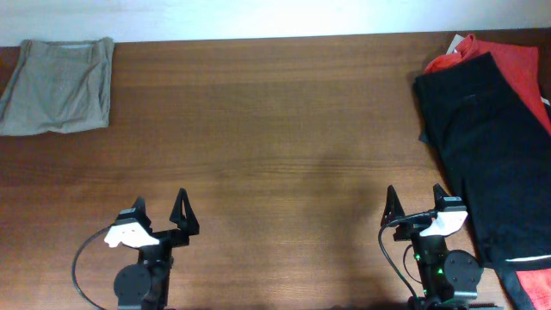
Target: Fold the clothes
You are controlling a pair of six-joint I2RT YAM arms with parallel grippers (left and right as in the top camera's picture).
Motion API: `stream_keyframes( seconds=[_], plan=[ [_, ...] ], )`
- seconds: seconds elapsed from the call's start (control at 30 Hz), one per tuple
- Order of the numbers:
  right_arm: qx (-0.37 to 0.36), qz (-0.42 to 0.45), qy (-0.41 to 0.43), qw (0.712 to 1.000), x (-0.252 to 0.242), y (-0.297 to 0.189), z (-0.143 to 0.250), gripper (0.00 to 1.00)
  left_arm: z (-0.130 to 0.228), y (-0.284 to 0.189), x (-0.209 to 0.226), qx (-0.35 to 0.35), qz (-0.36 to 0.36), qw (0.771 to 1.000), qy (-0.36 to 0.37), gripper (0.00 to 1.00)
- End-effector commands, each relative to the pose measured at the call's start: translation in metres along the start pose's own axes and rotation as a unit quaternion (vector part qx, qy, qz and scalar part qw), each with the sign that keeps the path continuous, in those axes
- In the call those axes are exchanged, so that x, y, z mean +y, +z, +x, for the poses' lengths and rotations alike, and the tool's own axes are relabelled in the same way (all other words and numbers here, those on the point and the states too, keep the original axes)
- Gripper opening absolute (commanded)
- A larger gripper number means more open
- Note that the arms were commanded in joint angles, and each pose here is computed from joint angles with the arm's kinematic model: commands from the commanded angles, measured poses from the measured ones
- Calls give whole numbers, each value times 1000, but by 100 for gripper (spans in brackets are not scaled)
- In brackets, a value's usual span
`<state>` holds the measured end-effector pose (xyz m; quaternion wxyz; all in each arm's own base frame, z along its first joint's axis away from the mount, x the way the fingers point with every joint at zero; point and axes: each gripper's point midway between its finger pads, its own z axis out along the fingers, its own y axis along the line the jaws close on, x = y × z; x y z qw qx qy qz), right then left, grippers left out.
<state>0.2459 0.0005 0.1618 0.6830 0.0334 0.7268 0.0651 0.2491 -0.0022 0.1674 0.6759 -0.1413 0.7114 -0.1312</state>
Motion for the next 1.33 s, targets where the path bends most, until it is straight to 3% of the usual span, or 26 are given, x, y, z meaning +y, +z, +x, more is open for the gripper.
stream_keyframes(
  seconds=[0.0, 0.2, 1.3],
  plan=[
    [1, 4, 4, 1000, -2, 0, 2, 99, 4, -3, 16, -1, -31, 999, 28, 99],
    [1, 4, 4, 1000, -2, 0, 2, 99, 8, -3, 10, 11, -12, 987, 157, 99],
    [1, 4, 4, 1000, -2, 0, 2, 99, 8, -3, 10, 11, -12, 988, 157, 99]
  ],
)
